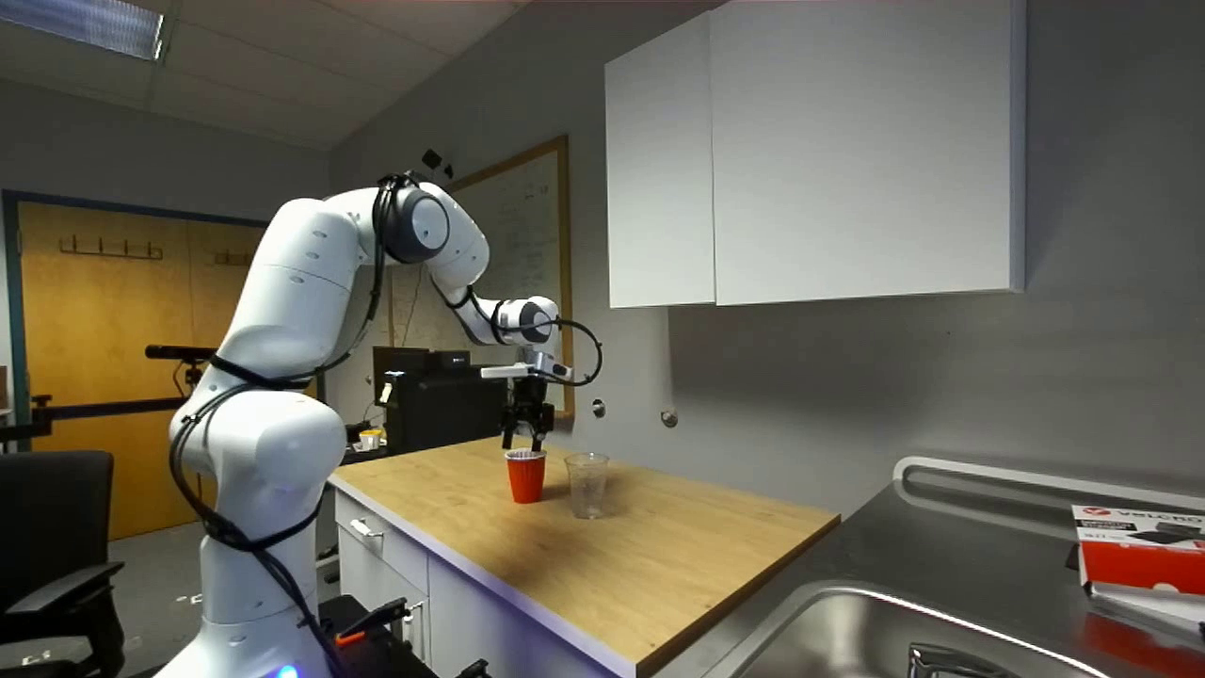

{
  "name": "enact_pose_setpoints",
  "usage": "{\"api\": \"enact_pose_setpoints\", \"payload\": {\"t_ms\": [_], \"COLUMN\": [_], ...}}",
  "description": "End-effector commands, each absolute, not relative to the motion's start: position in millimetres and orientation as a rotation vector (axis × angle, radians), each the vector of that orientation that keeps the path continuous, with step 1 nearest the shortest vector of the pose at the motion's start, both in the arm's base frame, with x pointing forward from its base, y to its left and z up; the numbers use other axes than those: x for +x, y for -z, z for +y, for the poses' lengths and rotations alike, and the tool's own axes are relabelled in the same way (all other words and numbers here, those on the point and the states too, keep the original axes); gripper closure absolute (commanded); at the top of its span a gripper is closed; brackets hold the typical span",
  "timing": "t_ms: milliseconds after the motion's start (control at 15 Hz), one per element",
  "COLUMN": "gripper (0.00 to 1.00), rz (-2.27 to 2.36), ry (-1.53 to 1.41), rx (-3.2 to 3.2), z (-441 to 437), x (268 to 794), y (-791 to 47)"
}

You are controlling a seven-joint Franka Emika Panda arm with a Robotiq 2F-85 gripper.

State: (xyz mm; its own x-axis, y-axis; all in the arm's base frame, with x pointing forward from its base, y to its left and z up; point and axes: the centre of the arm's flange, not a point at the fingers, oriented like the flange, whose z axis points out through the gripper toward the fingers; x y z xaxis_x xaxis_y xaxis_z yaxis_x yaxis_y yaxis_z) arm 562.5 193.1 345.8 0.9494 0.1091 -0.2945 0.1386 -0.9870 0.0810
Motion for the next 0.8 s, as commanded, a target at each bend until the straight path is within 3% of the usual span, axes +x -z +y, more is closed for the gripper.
{"api": "enact_pose_setpoints", "payload": {"t_ms": [0,733], "gripper": [0.00,0.00], "rz": [0.297,0.677], "ry": [0.497,0.602], "rx": [2.944,2.806], "z": [235,308], "x": [581,576], "y": [-344,-321]}}
